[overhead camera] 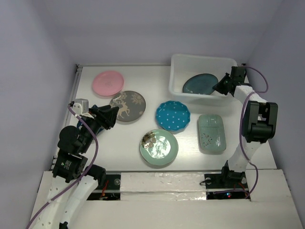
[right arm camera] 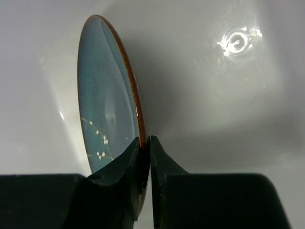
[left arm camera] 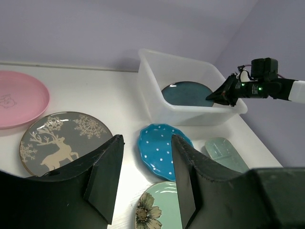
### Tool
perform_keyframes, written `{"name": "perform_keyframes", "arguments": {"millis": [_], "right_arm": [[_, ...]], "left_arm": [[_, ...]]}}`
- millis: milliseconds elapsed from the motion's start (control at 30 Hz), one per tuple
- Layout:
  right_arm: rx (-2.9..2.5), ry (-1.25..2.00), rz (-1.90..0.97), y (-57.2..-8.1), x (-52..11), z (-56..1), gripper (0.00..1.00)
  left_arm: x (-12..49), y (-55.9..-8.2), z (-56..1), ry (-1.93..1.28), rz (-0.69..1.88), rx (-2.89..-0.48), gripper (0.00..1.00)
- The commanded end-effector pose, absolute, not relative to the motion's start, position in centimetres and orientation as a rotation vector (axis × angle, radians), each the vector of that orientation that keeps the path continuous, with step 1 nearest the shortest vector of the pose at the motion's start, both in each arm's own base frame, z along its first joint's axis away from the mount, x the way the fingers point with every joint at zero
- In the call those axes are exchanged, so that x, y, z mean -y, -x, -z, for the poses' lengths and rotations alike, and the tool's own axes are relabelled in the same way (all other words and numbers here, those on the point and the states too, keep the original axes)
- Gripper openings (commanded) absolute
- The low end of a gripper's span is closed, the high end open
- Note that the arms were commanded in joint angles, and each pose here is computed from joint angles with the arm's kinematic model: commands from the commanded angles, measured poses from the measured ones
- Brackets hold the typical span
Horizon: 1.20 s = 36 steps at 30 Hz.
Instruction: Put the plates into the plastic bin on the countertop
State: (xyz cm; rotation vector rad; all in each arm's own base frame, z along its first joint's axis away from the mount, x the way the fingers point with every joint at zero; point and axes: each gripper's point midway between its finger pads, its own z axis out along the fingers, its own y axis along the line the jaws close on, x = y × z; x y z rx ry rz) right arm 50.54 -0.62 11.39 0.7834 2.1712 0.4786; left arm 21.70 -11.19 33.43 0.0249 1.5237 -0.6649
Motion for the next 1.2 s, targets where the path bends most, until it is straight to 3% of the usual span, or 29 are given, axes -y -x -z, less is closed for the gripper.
{"name": "perform_keyframes", "arguments": {"millis": [0, 167, 267, 500, 667, 733, 767, 867, 1000, 1167], "right_arm": [[-1.979, -0.687, -0.508, -54.0, 1.1, -18.7, 0.13], [-2.036, -0.739, -0.407, -53.5, 2.4, -16.2, 0.59], [-2.031, -0.749, -0.356, -53.1, 3.1, -15.9, 0.72], [-1.929, -0.703, -0.390, -52.1, 2.8, -20.5, 0.74], [-1.851, -0.637, -0.448, -48.6, 0.3, -23.2, 0.78], [-1.821, -0.592, -0.495, -47.1, -1.5, -23.8, 0.71], [-1.830, -0.533, -0.546, -44.9, -4.4, -23.2, 0.48], [-1.911, -0.397, -0.662, -40.6, -11.7, -21.0, 0.02], [-2.061, -0.262, -0.788, -33.5, -18.4, -16.5, 0.00], [-2.254, -0.195, -0.796, -26.0, -21.5, -12.1, 0.00]], "left_arm": [[11.4, -21.8, -34.3, -0.029, 0.676, -1.489, 0.42], [11.3, -21.7, -34.2, -0.028, 0.676, -1.492, 0.42], [11.3, -21.7, -34.3, -0.026, 0.673, -1.489, 0.42], [11.3, -21.7, -34.3, -0.026, 0.676, -1.490, 0.42], [11.1, -21.7, -34.4, -0.017, 0.666, -1.489, 0.42], [11.1, -21.8, -34.2, -0.016, 0.663, -1.497, 0.42], [11.1, -21.9, -34.1, -0.017, 0.664, -1.500, 0.42], [11.3, -21.9, -34.0, -0.022, 0.667, -1.505, 0.43], [11.3, -21.9, -34.1, -0.026, 0.669, -1.504, 0.43], [11.2, -21.5, -34.5, -0.028, 0.675, -1.486, 0.43]]}}
